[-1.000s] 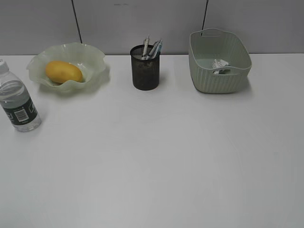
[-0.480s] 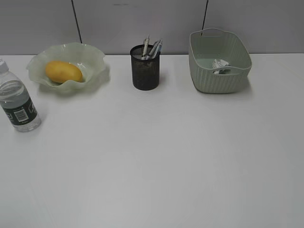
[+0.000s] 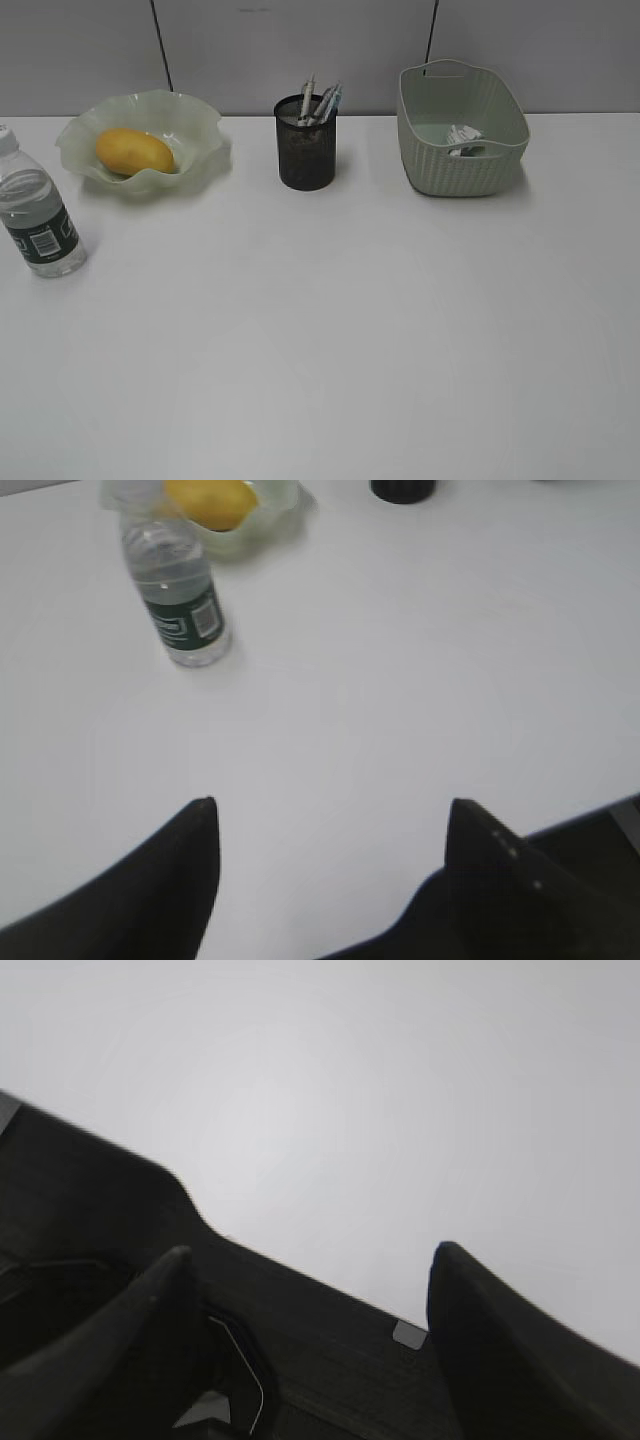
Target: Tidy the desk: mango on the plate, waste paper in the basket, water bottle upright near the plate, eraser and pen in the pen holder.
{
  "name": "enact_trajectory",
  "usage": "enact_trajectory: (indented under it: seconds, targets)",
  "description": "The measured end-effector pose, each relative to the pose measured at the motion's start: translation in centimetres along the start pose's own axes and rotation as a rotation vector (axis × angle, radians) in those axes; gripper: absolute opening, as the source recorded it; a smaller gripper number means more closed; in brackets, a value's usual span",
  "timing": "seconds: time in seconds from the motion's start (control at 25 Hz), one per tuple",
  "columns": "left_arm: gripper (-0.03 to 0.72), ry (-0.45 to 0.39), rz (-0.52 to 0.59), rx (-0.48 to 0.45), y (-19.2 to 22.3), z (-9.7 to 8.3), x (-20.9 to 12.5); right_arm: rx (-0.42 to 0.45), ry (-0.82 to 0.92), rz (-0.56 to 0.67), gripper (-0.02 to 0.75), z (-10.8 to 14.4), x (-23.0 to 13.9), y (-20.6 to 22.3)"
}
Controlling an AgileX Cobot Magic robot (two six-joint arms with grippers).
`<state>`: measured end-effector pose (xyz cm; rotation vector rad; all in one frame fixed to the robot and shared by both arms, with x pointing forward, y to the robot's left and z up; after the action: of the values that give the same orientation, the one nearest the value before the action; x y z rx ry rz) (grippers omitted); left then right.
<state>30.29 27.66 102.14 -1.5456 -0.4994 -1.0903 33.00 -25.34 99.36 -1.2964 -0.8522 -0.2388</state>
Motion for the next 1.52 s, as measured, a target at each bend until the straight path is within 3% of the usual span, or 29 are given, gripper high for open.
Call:
enact_trajectory:
  seconds: [0.28, 0.52, 0.68, 1.52]
  targets:
    - [0.533, -0.114, -0.044, 0.197, -0.9, 1.3, -0.2, -0.218, 0.204, -0.182, 0.562, -2.5, -0.4, -2.6]
    - [0.533, -0.158, -0.095, 0.295, -1.8, 1.7, -0.4, -0.328, 0.264, -0.33, 0.561, -2.8, -1.1, -4.8]
    - [0.533, -0.166, -0.096, 0.311, -1.8, 1.8, -0.5, -0.344, 0.257, -0.398, 0.561, -2.5, -1.4, -5.6]
    - [0.533, -0.165, -0.097, 0.312, -1.8, 1.8, -0.5, -0.346, 0.257, -0.403, 0.561, -2.4, -1.4, -5.7]
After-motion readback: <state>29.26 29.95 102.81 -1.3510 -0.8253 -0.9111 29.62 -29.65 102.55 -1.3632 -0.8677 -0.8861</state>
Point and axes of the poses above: a point on each arm's last joint axis where the gripper is mounted, y pointing out along that axis toward the gripper, z along the wrist's bending axis when the last joint is at zero, x = y × z, the point moved 7 cm from there along y, pointing out along that axis toward the gripper, and after that the axes turned 4 degrees about y, right-handed, at the moved point
